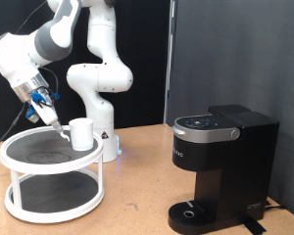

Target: Make a cup of coffee with the keurig machine

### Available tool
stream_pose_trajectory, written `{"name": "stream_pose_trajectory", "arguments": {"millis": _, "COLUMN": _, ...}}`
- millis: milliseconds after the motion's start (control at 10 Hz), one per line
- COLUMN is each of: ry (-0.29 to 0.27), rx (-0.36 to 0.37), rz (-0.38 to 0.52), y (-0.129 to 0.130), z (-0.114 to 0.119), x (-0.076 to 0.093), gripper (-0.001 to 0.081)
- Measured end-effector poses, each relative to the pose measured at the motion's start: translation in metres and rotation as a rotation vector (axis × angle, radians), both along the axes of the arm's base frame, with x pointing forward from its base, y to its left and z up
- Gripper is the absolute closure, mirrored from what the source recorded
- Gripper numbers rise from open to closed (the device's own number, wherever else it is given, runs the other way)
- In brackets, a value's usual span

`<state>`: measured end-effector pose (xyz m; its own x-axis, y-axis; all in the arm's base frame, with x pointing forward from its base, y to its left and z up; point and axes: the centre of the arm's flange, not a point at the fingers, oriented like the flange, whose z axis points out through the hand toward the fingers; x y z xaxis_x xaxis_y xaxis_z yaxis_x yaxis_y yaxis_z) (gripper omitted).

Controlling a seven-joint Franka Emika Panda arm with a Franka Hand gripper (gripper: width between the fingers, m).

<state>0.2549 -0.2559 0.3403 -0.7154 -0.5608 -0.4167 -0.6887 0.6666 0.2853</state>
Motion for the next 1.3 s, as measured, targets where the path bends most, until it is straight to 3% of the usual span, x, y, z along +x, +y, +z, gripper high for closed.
{"name": "stream_pose_trajectory", "arguments": {"millis": 700, "ry": -0.032, "rx": 0.027, "rz": 0.006, "y": 0.010, "z": -0.010, "x": 0.000, "gripper": 0.0072}}
{"name": "stream_pose_trajectory", "arguments": {"millis": 900, "ry": -0.032, "rx": 0.022, "rz": 0.005, "y": 0.011, "z": -0.012, "x": -0.001, "gripper": 0.0307}}
{"name": "stream_pose_trajectory", "arguments": {"millis": 1000, "ry": -0.032, "rx": 0.019, "rz": 0.005, "y": 0.011, "z": -0.013, "x": -0.001, "gripper": 0.0307}}
{"name": "stream_pose_trajectory", "arguments": {"millis": 1100, "ry": -0.033, "rx": 0.016, "rz": 0.003, "y": 0.012, "z": -0.014, "x": -0.001, "gripper": 0.0492}}
{"name": "stream_pose_trajectory", "arguments": {"millis": 1200, "ry": -0.033, "rx": 0.013, "rz": 0.003, "y": 0.012, "z": -0.015, "x": -0.001, "gripper": 0.0492}}
{"name": "stream_pose_trajectory", "arguments": {"millis": 1300, "ry": -0.033, "rx": 0.010, "rz": 0.002, "y": 0.013, "z": -0.016, "x": -0.001, "gripper": 0.0627}}
